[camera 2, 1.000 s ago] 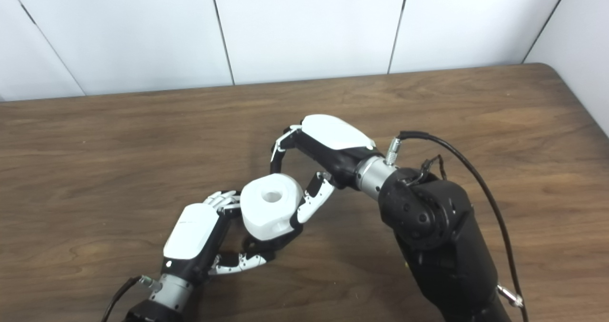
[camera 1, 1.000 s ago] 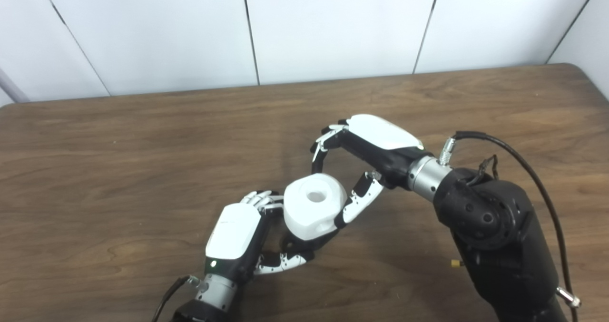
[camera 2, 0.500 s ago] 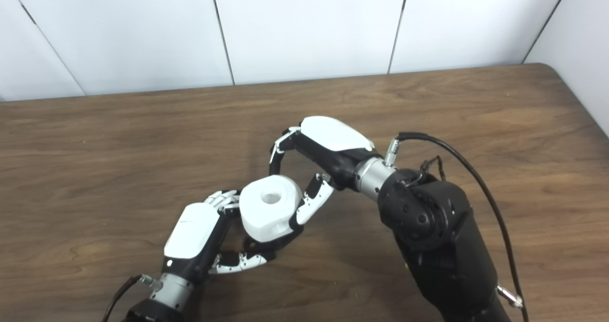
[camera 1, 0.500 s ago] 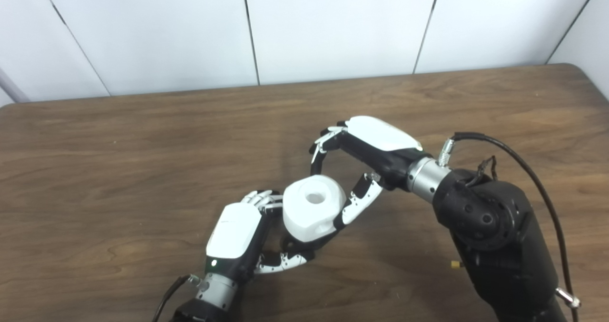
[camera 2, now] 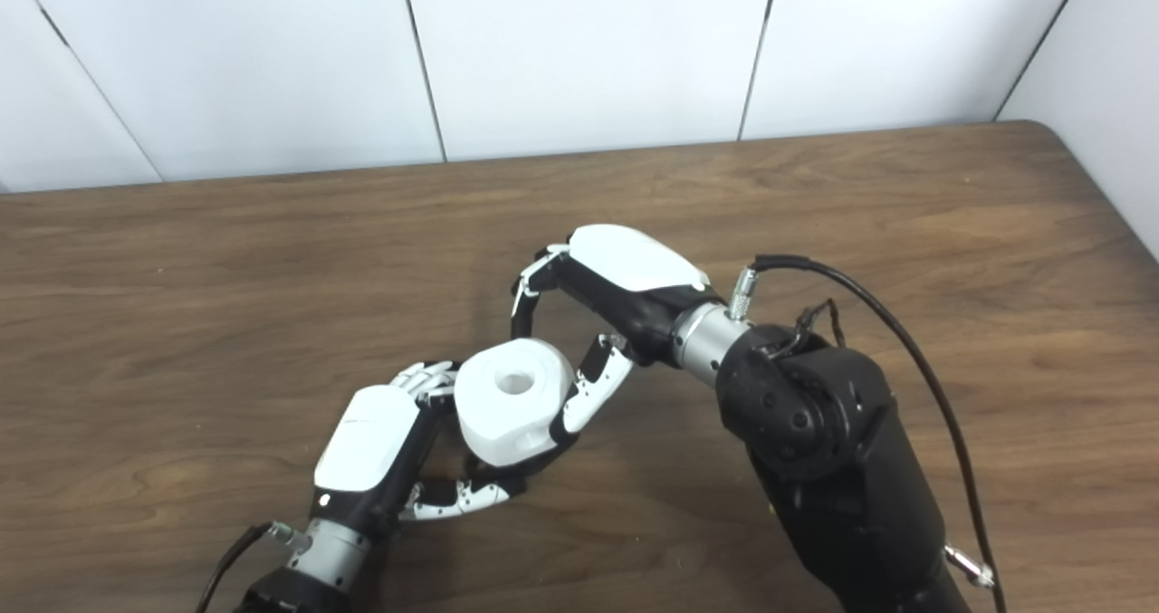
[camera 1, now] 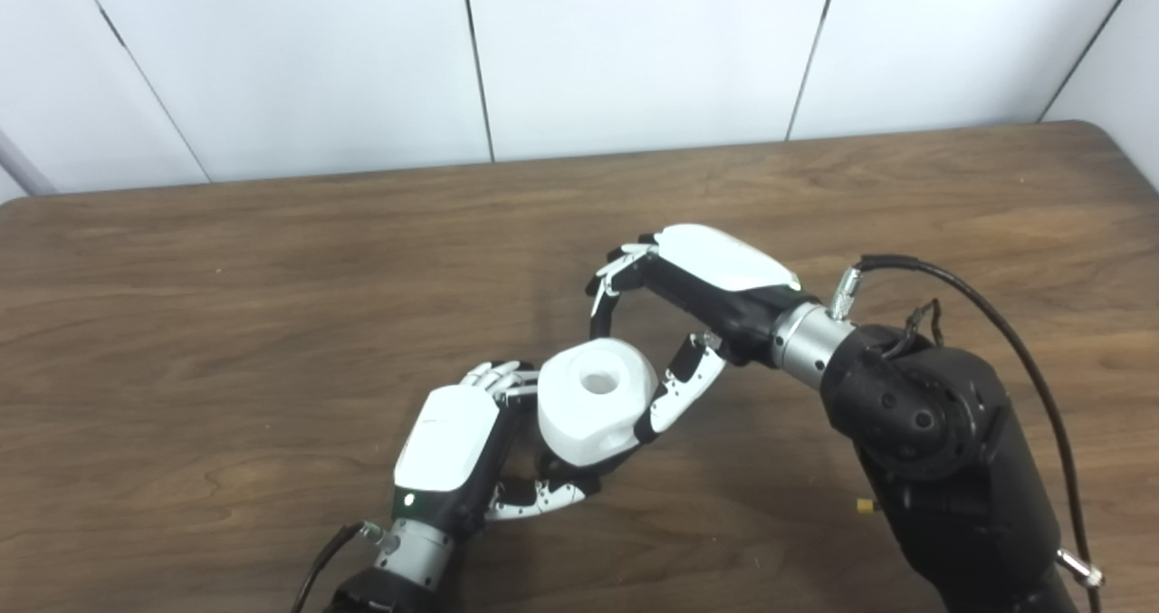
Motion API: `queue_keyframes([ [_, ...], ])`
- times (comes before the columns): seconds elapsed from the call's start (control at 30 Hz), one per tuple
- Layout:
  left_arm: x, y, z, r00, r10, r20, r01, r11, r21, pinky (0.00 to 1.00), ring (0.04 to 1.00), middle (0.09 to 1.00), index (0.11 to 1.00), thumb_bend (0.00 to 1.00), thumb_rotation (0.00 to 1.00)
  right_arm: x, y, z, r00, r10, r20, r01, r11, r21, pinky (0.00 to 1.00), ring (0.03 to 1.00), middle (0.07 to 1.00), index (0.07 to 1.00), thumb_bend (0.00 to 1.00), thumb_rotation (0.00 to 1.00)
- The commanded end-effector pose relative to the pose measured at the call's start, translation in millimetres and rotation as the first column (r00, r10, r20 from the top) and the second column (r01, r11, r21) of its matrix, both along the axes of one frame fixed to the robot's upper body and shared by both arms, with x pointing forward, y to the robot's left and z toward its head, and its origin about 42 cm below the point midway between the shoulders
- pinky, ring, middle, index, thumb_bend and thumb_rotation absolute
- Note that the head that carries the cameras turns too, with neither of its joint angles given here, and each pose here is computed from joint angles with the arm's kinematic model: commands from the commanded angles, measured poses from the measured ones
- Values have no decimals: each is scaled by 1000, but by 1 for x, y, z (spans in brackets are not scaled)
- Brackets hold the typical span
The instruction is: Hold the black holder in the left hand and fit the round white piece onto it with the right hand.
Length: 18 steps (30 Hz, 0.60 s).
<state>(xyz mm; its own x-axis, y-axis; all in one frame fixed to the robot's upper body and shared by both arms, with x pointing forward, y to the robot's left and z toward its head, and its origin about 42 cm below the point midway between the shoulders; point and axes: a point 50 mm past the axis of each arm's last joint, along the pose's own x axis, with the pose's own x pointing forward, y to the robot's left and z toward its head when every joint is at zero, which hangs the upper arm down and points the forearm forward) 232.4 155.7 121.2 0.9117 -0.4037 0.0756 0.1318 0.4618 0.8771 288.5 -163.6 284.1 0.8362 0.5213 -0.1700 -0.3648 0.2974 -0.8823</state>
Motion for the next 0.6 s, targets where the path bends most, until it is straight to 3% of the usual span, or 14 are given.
queue_keyframes([
  [0.0, 1, -4, 0, 1000, -16, -1, 16, 1000, 11, 884, 845, 767, 487, 521, 49, 1, 0, 11, 997, 3, 71, -4, 1000, 3, 1000, 925, 799, 480, 525, 132],
  [0.57, 0, -2, 1, 1000, -17, 4, 16, 1000, 16, 880, 843, 770, 487, 521, 50, 0, 0, 8, 997, -1, 81, 2, 1000, -11, 1000, 926, 795, 480, 525, 133],
])
